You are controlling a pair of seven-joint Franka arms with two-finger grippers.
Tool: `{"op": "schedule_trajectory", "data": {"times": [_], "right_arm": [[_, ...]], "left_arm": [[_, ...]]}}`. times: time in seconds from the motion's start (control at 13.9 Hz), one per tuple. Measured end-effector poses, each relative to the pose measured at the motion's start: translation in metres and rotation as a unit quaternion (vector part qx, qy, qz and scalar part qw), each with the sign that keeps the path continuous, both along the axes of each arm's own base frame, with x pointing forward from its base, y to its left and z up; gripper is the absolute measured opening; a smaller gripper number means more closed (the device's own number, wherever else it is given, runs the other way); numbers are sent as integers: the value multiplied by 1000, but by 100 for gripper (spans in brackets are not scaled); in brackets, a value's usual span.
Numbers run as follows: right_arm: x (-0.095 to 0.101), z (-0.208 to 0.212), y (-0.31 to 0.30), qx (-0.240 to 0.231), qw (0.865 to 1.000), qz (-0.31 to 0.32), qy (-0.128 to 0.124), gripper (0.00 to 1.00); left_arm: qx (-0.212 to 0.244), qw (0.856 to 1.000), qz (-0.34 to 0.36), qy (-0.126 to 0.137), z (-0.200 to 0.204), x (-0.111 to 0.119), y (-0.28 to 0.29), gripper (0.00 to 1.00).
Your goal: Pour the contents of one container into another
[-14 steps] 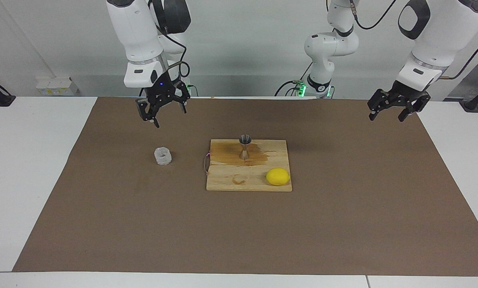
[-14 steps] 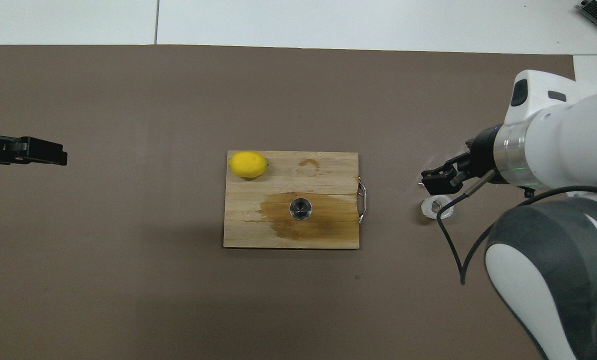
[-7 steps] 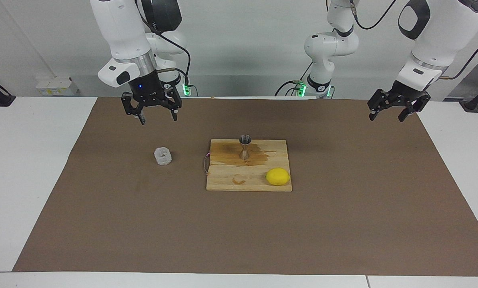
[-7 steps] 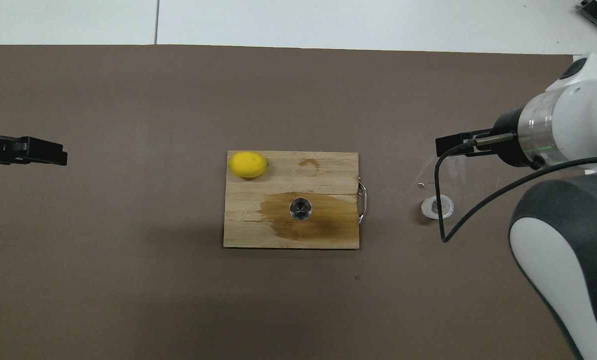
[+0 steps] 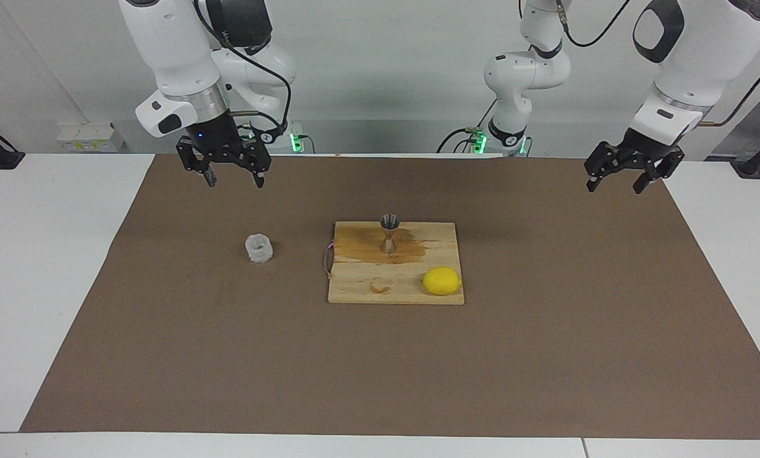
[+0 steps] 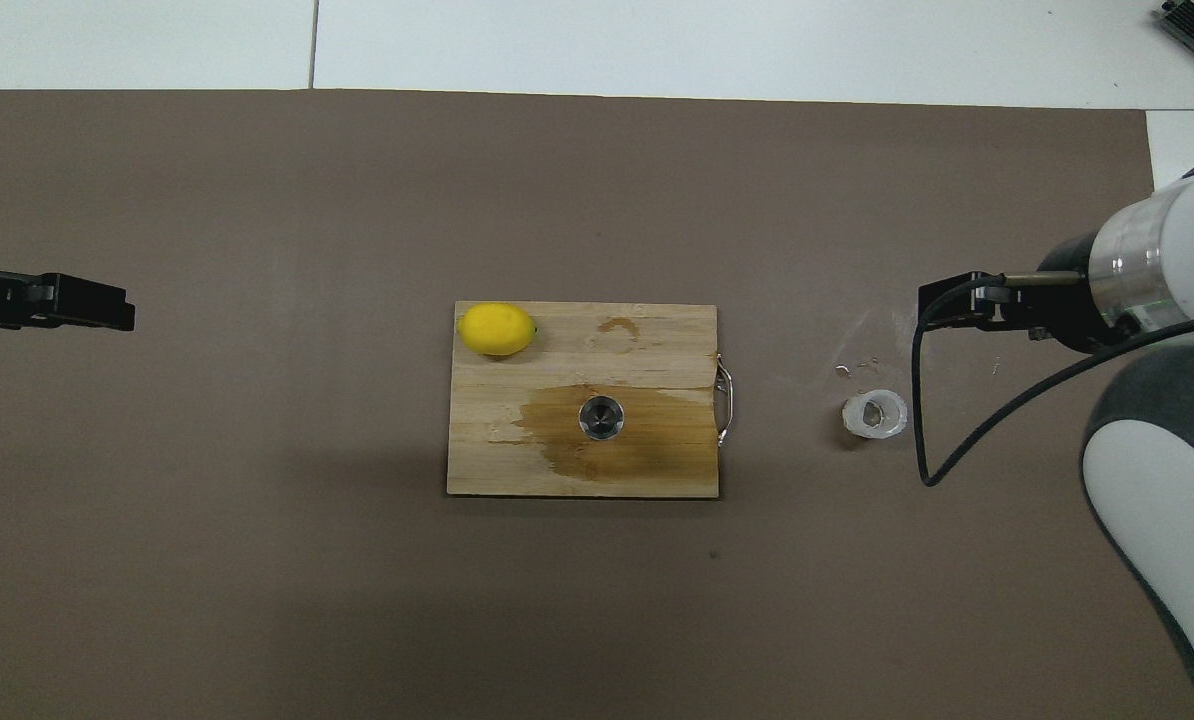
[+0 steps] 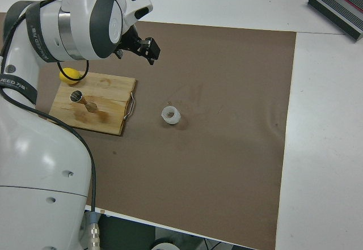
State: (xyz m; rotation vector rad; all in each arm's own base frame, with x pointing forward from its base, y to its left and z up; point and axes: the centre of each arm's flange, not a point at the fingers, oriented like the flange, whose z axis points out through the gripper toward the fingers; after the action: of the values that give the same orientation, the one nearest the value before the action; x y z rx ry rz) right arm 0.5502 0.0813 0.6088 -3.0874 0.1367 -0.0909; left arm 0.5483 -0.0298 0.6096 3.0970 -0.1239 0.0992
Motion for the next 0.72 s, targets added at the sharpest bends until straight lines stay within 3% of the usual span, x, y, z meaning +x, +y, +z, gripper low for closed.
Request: {"op": "schedule_trajectory", "data": {"times": [0.72], "right_arm": [[-2, 0, -7, -16, 1000, -3, 5, 100]], "left_arm": [[0, 1000, 0, 0, 0, 0, 0, 100]]}}
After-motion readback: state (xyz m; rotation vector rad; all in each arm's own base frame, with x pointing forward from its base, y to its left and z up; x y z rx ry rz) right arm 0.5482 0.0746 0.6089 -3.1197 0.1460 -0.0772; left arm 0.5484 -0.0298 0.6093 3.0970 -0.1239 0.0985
